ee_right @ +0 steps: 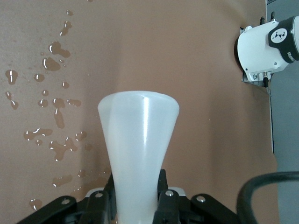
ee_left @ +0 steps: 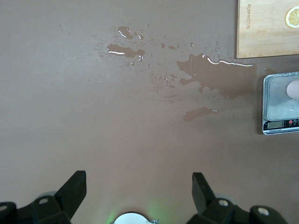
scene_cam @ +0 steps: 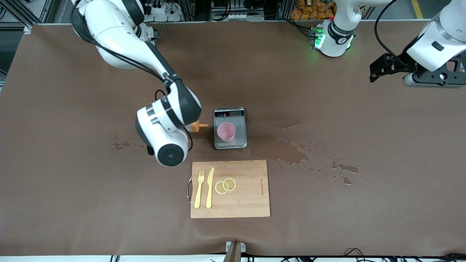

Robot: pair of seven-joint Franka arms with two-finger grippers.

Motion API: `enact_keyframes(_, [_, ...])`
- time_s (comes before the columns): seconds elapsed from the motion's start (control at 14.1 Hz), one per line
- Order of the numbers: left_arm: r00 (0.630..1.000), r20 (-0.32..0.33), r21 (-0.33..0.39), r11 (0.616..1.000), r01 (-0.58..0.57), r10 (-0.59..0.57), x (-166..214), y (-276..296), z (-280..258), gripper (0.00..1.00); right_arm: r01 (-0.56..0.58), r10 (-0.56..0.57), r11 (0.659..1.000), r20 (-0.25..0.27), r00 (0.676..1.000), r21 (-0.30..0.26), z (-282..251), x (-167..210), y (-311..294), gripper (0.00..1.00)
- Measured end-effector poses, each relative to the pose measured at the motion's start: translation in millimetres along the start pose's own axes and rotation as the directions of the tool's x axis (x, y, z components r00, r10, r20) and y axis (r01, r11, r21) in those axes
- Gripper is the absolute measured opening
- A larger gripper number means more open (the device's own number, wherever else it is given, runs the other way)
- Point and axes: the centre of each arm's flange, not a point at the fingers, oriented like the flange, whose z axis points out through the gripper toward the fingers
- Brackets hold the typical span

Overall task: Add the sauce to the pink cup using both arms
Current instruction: 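Tilt the bottle nozzle down over the pink cup with the right gripper, then carry the bottle back beside the scale with the right gripper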

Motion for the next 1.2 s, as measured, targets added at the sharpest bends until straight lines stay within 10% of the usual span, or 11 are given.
enact_keyframes(1.2, [1.000, 0.002, 0.000, 1.000, 0.001, -0.001, 0.6, -0.3, 1.0, 1.00, 0.161, -0.149, 0.987, 0.300, 0.942, -0.014, -30.9, 78.7, -6.8, 0.35])
